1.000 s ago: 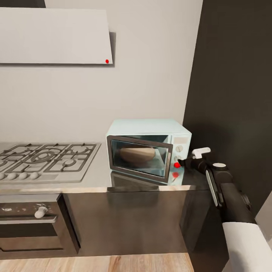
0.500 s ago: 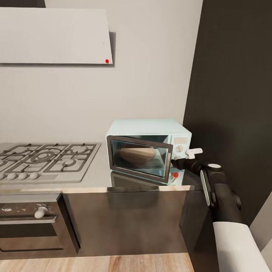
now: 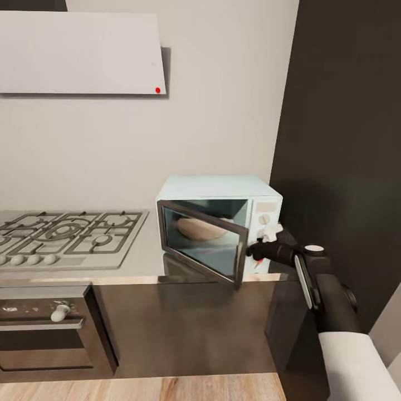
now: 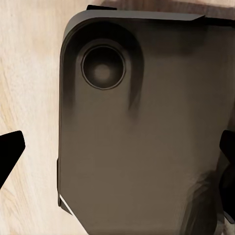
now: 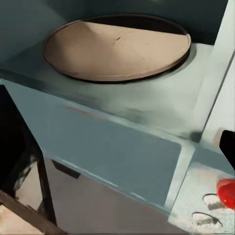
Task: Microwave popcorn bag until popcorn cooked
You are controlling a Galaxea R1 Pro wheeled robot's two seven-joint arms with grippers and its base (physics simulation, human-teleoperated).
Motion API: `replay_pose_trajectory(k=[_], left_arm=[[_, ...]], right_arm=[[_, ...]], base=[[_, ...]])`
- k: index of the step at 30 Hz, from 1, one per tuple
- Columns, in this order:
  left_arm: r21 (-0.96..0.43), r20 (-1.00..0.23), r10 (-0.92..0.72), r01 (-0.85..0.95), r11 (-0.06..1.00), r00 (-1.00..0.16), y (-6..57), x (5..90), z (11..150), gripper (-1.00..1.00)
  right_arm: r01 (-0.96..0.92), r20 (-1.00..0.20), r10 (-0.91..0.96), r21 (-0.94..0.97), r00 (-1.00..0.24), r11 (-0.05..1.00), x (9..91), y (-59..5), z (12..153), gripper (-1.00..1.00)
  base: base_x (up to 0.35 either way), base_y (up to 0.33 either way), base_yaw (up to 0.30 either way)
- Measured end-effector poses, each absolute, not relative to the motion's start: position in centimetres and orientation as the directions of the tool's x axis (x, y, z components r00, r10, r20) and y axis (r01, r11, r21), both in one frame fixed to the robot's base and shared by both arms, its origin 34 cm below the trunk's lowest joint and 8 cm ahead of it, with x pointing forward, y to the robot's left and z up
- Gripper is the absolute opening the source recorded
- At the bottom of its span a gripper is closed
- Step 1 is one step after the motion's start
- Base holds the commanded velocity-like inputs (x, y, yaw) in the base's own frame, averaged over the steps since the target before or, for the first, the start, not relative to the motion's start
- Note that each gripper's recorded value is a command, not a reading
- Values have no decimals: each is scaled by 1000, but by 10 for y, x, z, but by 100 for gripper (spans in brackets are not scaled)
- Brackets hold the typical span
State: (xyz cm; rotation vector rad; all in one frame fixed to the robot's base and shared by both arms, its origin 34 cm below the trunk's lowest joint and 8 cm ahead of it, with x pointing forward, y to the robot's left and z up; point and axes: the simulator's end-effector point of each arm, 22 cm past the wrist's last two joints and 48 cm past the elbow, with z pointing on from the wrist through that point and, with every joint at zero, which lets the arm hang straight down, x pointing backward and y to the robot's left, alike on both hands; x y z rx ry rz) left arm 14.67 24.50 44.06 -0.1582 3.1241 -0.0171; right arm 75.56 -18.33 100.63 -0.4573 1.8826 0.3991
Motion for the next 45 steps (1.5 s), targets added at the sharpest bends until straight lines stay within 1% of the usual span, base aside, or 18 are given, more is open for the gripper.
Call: replay_pose_trajectory(k=[8,23,38,45], left_arm=[[-12,-13,-102,-102,995,-995,245,147,441,100],[-13,-12,-103,-102,995,-995,244,147,440,100],[-12,-13,-101,-101,995,-995,245,147,441,100],[-12,-12,-101,-101,995,-995,244,146,441,100]], right_arm=[[-492,-938,-123,56,-324,869,755,-185,1005,100],[-502,-938,-119,64,-324,862,754,-177,1004,100],[-472,-946,-48,117,-321,874,757,-174,1010,100],[-470,-958,-96,44,-270,882,762,-178,1016,100]], base=[[-31,0,0],[-285,0,0],[-10,0,0],[0,0,0]])
